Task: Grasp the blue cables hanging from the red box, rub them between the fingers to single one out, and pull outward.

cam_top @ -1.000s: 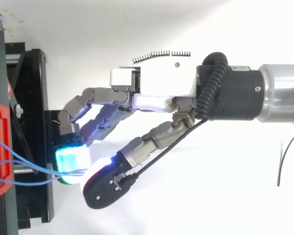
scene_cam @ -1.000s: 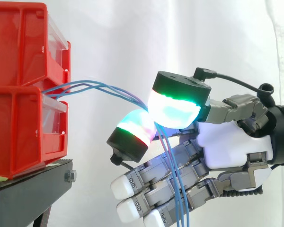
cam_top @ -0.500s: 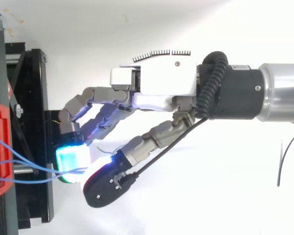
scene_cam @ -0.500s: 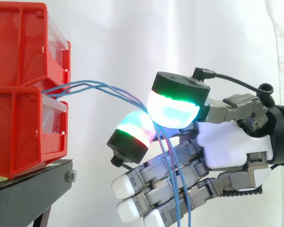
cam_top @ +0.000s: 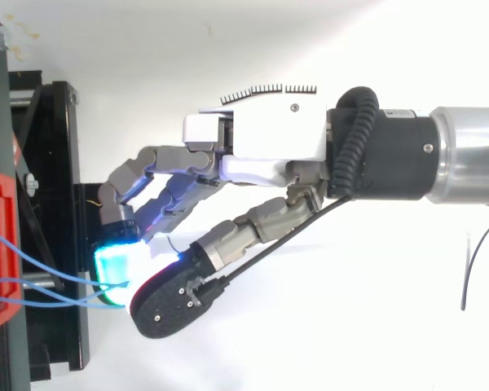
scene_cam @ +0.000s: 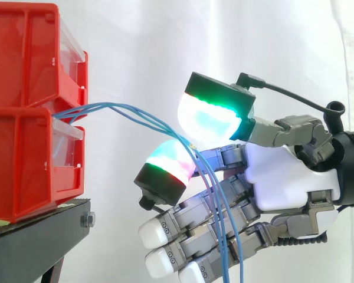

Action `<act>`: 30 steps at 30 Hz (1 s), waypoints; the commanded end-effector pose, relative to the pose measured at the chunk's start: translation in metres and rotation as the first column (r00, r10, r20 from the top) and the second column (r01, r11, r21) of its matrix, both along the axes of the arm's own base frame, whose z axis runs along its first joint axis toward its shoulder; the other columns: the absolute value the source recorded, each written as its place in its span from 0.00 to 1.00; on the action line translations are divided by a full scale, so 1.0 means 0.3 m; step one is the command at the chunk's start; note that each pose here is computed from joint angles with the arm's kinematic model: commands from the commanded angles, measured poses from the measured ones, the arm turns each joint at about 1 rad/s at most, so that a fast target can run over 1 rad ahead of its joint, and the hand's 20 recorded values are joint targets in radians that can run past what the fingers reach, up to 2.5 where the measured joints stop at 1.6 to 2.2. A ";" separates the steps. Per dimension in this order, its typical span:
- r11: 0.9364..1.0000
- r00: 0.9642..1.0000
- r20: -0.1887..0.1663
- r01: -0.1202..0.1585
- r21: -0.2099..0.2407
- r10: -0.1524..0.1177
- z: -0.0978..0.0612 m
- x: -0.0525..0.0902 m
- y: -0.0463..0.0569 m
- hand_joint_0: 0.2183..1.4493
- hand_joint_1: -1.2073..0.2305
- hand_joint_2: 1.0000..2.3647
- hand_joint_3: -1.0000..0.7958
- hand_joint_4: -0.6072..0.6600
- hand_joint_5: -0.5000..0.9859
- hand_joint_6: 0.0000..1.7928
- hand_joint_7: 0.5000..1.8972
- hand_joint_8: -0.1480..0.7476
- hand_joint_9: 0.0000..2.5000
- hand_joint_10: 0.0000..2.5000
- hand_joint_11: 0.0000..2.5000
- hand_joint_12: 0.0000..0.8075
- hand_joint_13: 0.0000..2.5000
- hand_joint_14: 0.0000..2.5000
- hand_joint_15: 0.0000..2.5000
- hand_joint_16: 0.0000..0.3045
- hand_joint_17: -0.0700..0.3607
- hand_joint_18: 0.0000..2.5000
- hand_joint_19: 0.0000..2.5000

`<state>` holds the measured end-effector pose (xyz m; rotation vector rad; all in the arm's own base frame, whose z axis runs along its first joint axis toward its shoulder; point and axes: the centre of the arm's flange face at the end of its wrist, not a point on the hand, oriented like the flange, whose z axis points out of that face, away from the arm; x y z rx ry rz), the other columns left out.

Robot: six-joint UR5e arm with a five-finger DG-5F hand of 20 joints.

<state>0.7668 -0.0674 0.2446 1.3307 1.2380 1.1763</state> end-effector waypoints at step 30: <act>1.000 1.000 0.001 -0.002 0.005 0.002 0.005 0.000 0.000 0.46 0.19 0.01 0.39 0.41 0.20 0.51 0.36 0.48 0.27 0.00 0.10 0.46 0.24 0.00 0.09 0.13 0.38 0.24 0.10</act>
